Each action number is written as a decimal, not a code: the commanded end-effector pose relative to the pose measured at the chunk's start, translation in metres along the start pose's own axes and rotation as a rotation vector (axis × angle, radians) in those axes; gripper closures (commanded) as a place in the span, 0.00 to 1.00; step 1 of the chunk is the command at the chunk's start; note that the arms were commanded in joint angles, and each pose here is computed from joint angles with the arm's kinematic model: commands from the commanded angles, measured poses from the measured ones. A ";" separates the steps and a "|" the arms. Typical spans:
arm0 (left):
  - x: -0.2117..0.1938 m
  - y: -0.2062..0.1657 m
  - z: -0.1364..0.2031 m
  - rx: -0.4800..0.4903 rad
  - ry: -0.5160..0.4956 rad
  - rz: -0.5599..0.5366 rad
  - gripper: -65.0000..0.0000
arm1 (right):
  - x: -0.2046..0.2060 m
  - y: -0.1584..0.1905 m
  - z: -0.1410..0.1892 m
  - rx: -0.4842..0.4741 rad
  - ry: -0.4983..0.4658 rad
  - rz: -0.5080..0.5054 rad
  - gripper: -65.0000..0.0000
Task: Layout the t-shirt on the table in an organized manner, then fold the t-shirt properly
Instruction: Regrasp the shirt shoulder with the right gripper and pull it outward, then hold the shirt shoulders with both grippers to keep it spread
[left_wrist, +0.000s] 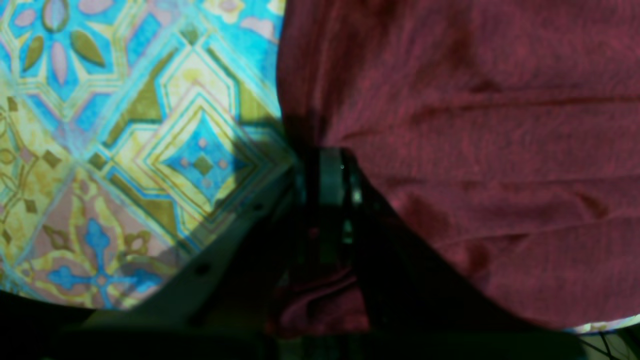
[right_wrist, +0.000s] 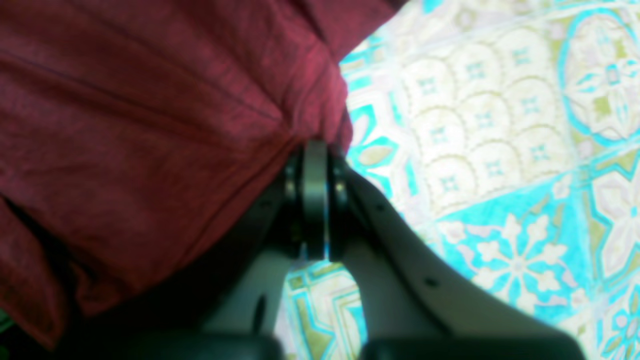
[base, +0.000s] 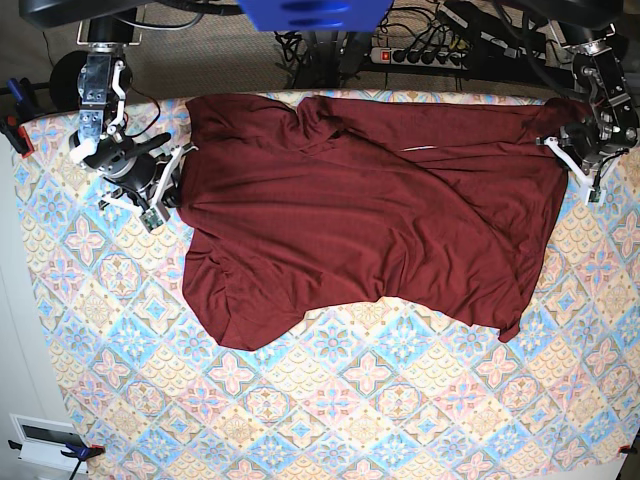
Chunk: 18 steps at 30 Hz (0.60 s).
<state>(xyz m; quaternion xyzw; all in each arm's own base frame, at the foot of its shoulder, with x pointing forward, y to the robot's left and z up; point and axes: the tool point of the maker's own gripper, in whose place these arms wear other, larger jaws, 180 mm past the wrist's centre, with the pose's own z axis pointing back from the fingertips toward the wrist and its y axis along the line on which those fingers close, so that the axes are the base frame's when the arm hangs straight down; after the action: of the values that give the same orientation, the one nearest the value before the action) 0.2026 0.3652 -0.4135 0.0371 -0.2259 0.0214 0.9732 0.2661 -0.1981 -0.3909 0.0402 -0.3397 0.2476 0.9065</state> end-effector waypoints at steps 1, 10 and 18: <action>0.012 0.010 0.005 0.021 -0.030 -0.010 1.00 | 0.014 -0.007 0.005 -0.014 -0.050 0.008 1.00; 0.014 0.010 0.004 0.021 -0.051 -0.006 1.00 | -0.002 -0.047 0.021 -0.122 -0.020 -0.064 1.00; 0.019 0.009 0.007 0.017 -0.067 -0.010 1.00 | -0.022 -0.061 0.025 -0.143 0.052 -0.070 0.99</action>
<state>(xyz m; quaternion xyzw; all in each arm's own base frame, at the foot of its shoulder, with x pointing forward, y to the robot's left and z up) 0.2057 0.3657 -0.4137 0.0345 -0.2369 0.0246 0.9706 0.2584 -0.2622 -0.3906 -0.0120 -0.3152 0.1911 0.9295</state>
